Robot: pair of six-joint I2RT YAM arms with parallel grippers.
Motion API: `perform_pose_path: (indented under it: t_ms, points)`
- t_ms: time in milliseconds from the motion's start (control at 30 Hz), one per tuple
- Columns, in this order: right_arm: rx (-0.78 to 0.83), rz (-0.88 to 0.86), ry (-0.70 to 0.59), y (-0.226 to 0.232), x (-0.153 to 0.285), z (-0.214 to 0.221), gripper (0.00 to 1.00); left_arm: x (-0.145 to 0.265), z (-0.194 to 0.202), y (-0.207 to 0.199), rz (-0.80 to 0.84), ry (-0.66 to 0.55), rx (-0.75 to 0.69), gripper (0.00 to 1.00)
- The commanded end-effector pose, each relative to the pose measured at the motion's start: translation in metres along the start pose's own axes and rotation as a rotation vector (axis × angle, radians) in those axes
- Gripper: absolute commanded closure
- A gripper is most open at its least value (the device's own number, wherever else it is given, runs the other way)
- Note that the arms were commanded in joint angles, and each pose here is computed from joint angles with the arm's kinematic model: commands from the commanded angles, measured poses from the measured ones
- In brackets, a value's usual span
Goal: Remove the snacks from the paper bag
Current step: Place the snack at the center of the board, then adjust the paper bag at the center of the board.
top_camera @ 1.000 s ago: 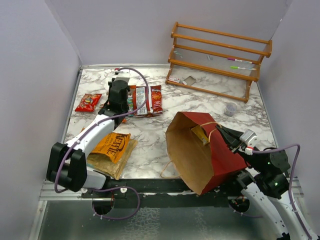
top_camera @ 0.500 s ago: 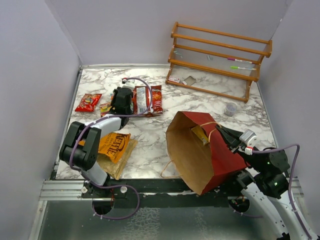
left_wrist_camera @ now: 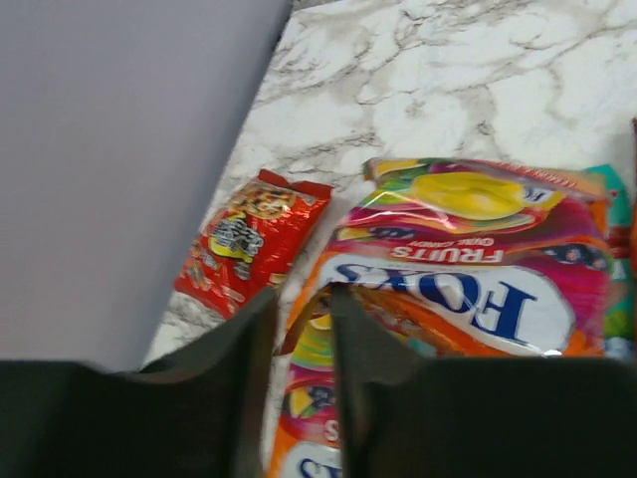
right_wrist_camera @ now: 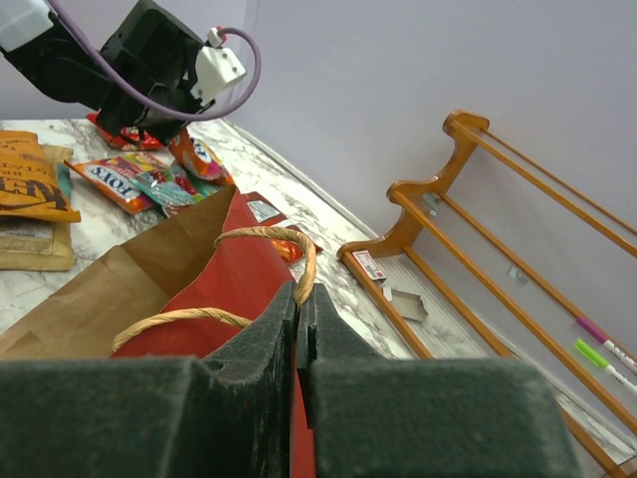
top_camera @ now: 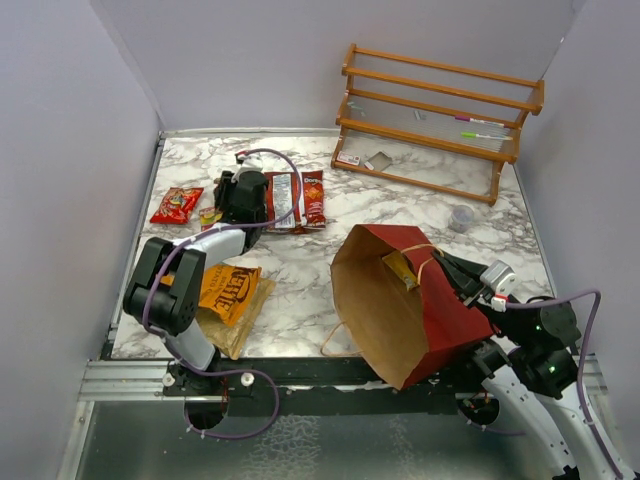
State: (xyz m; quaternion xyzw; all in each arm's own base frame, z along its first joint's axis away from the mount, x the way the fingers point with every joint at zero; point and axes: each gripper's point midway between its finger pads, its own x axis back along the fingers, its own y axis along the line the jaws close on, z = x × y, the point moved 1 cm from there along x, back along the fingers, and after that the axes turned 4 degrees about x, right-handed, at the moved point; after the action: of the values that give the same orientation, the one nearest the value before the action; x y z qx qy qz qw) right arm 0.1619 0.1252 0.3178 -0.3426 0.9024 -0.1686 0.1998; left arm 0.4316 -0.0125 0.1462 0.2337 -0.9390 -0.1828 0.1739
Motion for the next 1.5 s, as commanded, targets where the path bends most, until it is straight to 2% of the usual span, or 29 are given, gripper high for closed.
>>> perform_pose_path:
  t_ms: [0,67,167,267,400,600,1000,1200,1233,1300,1467]
  points:
    - [-0.007,0.015,-0.012,-0.002,0.0,-0.001,0.98,0.016,-0.046,0.024,-0.049,-0.083,0.187,0.47]
    - [-0.009,0.013,-0.006,-0.001,-0.001,0.001,0.98,0.028,-0.062,0.029,-0.016,-0.126,0.238,0.35]
    - [-0.012,0.009,0.005,-0.001,-0.003,0.004,0.98,0.05,-0.088,0.039,0.045,-0.209,0.343,0.28]
    - [-0.014,0.001,0.018,0.001,-0.004,0.007,0.98,0.073,-0.115,0.041,0.15,-0.292,0.418,0.25]
    - [-0.017,-0.007,0.019,0.003,-0.004,0.008,0.98,0.107,-0.141,0.03,0.315,-0.392,0.445,0.22]
    - [-0.019,0.001,0.03,0.001,-0.005,0.01,0.98,0.169,-0.165,-0.004,0.557,-0.545,0.366,0.22]
    - [-0.021,-0.009,0.03,0.003,-0.006,0.011,0.98,0.24,-0.176,-0.032,0.82,-0.734,0.219,0.21]
    - [-0.019,-0.021,0.016,0.005,-0.006,0.009,0.98,0.287,-0.173,-0.056,1.047,-0.769,0.157,0.21]
    - [-0.019,-0.023,0.014,0.005,-0.006,0.008,0.98,0.297,-0.17,-0.062,1.11,-0.772,0.125,0.2]
    - [-0.019,-0.029,0.011,0.006,-0.007,0.008,0.98,0.316,-0.162,-0.072,1.229,-0.768,0.066,0.06]
    - [-0.014,-0.029,0.004,0.006,-0.005,0.006,0.98,0.351,-0.142,-0.074,1.416,-0.734,0.105,0.05]
